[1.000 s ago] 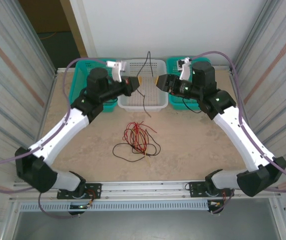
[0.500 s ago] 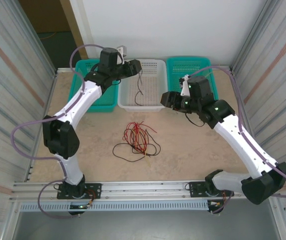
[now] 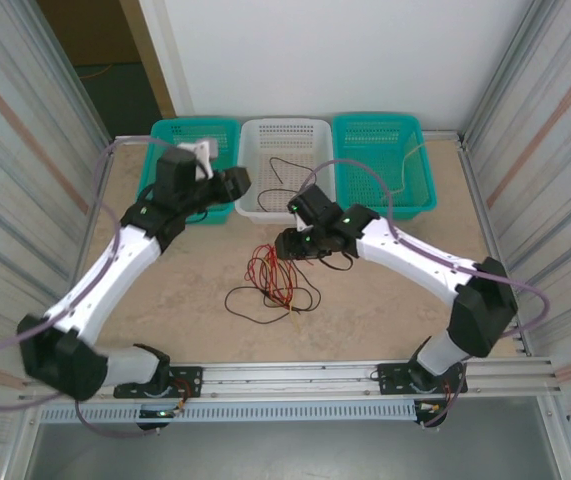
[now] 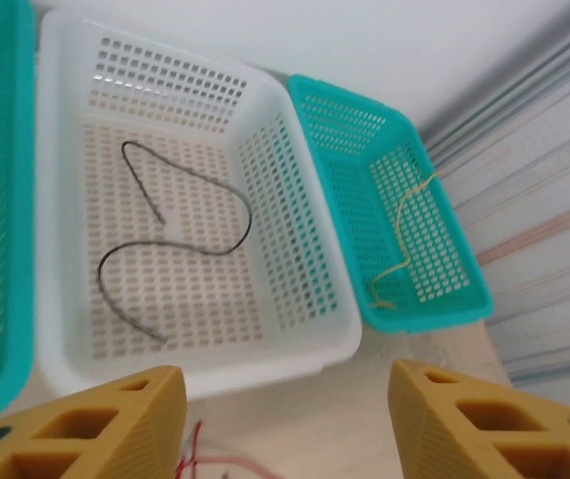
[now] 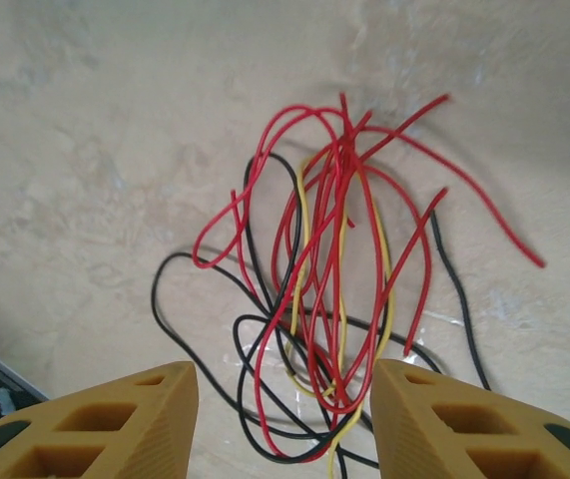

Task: Untangle the cables

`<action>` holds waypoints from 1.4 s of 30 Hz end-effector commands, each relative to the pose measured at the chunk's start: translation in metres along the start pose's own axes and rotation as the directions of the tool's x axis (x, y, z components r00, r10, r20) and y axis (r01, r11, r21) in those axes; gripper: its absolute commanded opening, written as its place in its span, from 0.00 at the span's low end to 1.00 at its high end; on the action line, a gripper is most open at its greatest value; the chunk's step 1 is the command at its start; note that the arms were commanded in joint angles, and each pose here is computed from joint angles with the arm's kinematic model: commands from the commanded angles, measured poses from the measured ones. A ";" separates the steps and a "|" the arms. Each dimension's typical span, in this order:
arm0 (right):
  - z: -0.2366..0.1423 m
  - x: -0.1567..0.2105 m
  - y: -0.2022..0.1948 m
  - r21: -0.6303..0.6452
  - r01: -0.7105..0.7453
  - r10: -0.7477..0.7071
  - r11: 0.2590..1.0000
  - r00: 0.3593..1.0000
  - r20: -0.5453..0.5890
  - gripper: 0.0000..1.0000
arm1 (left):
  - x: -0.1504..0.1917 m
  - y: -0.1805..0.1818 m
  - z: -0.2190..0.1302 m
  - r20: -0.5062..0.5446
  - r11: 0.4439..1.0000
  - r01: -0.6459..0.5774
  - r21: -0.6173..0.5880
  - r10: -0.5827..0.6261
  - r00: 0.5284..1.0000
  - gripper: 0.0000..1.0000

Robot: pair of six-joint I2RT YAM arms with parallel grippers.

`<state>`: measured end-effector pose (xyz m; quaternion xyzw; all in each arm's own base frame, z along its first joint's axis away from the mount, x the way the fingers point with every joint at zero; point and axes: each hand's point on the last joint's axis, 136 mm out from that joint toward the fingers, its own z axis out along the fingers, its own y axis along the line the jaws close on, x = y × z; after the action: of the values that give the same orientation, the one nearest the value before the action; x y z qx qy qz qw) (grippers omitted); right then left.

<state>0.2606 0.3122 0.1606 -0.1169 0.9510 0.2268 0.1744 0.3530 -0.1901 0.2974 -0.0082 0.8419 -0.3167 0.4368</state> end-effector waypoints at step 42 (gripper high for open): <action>-0.066 -0.027 0.043 -0.048 0.256 -0.243 0.965 0.951 0.194 0.00 | 0.108 -0.020 -0.013 -0.133 0.960 0.126 0.249 -0.095 0.987 0.46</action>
<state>0.2523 0.3266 0.2074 -0.2021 0.9198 0.2375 0.2382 0.2644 -0.2128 0.1932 -0.0218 0.8596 -0.4024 0.3141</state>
